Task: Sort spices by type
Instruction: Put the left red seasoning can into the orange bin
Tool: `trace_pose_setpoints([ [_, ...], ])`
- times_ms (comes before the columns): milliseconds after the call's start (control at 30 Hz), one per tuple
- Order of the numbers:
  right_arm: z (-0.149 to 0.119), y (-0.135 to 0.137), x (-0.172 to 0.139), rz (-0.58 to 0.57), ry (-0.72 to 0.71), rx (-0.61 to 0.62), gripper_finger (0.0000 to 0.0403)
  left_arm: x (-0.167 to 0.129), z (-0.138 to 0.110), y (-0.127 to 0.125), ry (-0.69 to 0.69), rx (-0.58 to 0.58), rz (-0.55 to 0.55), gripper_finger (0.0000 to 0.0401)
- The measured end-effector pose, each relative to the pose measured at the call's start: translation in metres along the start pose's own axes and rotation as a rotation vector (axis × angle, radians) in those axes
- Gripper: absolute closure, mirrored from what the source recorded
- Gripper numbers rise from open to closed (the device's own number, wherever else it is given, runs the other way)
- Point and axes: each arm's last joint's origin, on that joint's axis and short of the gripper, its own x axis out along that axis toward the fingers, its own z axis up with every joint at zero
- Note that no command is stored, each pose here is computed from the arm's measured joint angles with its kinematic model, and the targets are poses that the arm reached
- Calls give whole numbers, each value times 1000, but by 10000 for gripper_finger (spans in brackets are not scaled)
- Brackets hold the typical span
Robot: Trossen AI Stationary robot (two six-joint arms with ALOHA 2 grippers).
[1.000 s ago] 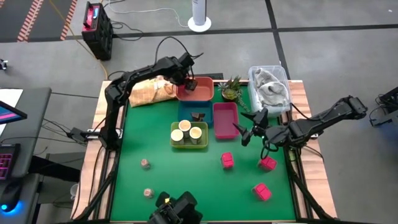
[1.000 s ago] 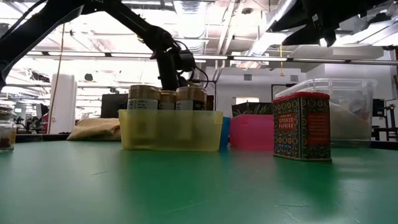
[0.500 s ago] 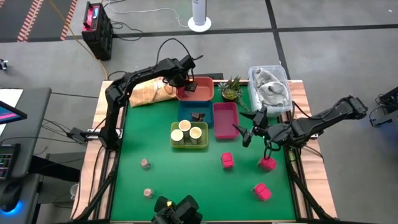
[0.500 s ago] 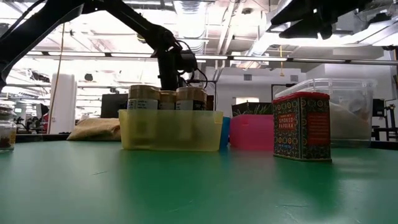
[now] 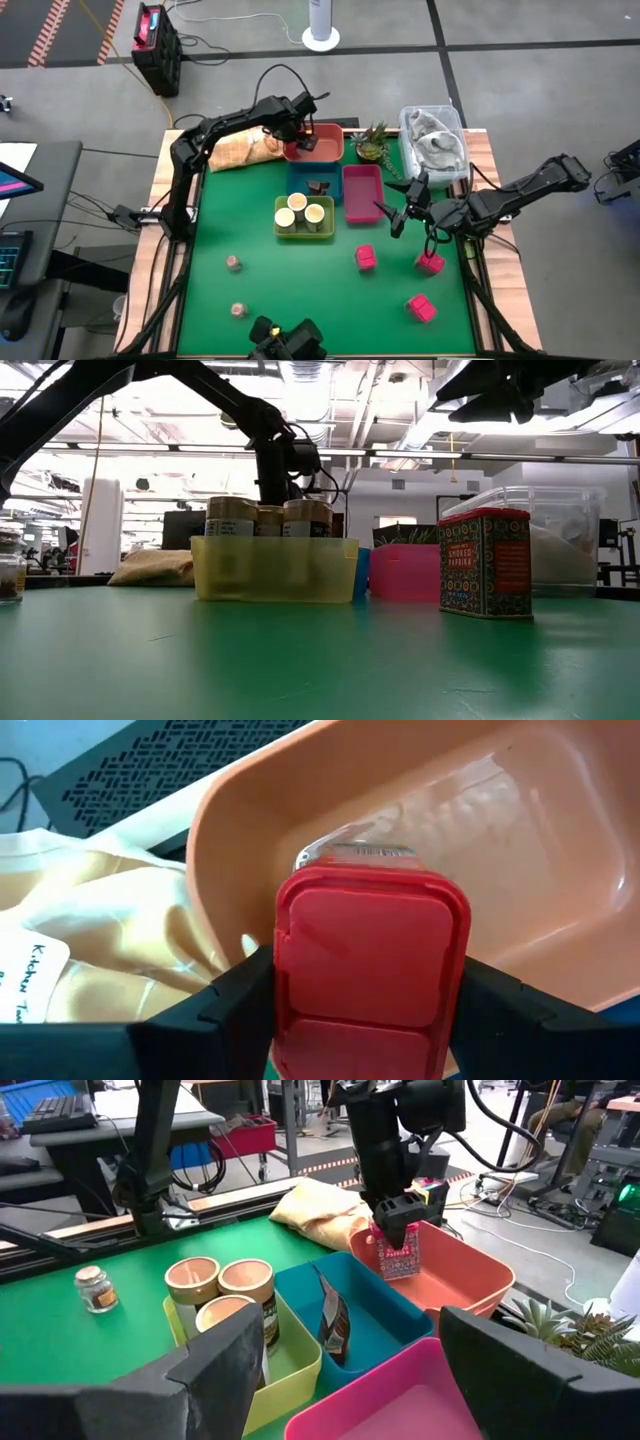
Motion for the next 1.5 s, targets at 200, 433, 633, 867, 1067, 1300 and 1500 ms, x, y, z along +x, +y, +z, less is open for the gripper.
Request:
trace_pose_setpoints([
  [200,0,0,0,1,-3,5,76,0,0,-1,-5,8,-3,132],
  [433,0,0,0,1,-2,4,76,-8,5,-5,-48,72,-14,117],
  [633,0,0,0,0,-1,3,76,-39,24,-10,-179,158,22,117],
  [867,-1,0,0,-1,5,-2,76,-89,15,-60,-317,594,-28,117],
  [1067,-6,-7,-4,-21,56,-32,76,-131,-64,-151,-385,1157,-113,117],
  [1300,-14,-31,-33,-31,157,99,76,-155,-141,-203,-386,1431,-291,117],
  [1500,-24,-36,-48,-80,171,135,76,-168,-169,-221,-409,1492,-433,117],
])
